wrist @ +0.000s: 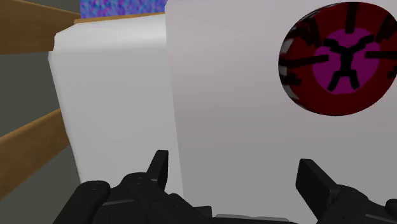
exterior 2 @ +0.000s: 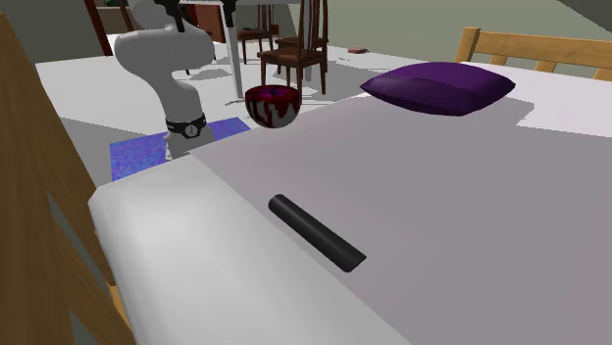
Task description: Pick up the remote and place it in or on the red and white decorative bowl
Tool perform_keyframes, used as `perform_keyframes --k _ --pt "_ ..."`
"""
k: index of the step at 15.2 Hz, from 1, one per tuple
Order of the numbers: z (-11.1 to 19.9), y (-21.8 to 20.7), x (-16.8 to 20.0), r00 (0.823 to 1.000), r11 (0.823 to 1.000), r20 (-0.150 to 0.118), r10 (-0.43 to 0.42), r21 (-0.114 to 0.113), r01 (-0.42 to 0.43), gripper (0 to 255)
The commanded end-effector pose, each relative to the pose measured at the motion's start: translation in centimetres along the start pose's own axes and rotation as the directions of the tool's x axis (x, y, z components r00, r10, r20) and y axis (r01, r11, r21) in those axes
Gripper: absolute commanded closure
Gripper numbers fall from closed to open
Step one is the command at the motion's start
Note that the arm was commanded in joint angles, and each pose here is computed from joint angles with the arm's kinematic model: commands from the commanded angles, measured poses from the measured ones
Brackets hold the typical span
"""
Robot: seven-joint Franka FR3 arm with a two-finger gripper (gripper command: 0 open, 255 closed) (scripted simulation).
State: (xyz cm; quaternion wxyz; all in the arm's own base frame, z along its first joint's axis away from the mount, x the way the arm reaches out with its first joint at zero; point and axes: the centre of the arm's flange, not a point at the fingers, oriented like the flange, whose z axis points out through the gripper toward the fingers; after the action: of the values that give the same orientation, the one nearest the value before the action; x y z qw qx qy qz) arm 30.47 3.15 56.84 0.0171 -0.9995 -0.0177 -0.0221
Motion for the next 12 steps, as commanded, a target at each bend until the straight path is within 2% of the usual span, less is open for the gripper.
perform_keyframes --k 1,12 --pt "0.0 0.0 0.0 1.000 1.000 0.000 0.000 0.000 0.000 0" --pt "8.4 0.7 12.2 1.000 1.000 0.021 -0.022 0.019 0.021 0"
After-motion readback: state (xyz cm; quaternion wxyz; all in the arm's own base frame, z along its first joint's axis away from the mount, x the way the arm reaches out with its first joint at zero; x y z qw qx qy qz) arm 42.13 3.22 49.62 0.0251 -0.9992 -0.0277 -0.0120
